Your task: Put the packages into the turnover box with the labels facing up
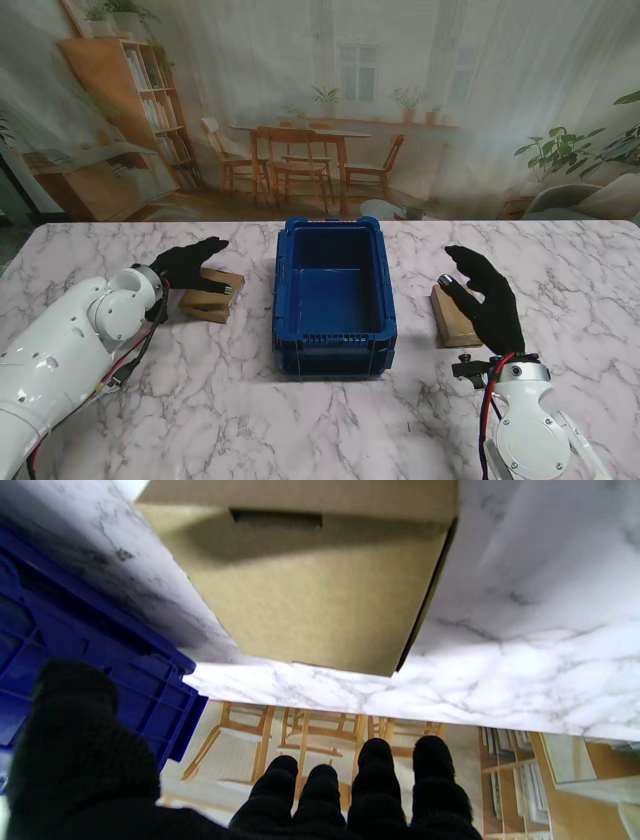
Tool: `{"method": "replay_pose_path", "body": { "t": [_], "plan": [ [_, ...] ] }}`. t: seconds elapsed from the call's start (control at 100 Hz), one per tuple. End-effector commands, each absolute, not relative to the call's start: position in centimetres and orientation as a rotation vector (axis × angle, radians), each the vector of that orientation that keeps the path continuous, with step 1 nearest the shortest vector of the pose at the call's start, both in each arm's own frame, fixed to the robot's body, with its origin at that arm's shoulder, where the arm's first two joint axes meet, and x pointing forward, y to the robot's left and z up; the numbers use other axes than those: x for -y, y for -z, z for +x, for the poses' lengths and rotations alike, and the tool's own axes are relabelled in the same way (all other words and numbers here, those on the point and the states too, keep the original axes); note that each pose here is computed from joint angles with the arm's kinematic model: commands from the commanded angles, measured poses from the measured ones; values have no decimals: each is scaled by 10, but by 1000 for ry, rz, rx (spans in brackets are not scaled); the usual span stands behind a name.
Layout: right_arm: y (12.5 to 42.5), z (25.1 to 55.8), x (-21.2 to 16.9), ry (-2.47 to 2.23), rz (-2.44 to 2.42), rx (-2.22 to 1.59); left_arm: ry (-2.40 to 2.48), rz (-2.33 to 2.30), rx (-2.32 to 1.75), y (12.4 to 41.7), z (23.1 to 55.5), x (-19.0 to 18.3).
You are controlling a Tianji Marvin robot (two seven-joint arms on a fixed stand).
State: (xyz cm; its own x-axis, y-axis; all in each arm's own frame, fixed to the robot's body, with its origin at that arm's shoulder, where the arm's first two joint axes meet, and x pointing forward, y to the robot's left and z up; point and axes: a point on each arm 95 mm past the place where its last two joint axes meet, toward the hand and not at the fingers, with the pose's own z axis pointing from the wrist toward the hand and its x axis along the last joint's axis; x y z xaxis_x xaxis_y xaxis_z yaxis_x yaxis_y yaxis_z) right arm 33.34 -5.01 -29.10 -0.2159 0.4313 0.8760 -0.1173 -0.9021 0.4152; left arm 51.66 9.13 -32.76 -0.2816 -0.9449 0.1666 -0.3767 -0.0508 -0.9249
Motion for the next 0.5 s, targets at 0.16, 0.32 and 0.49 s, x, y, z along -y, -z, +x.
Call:
{"method": "replay_pose_path", "body": {
  "t": [0.16, 0.32, 0.49],
  "plan": [
    [295, 332, 49, -2148, 1695, -410, 1237, -1389, -1799, 328, 521, -98],
    [296, 333, 49, -2127, 1683, -440, 1168, -1362, -1868, 329, 521, -107],
    [296, 333, 48, -2121, 1677, -456, 1121, -1362, -1886, 336, 523, -114]
  ]
}}
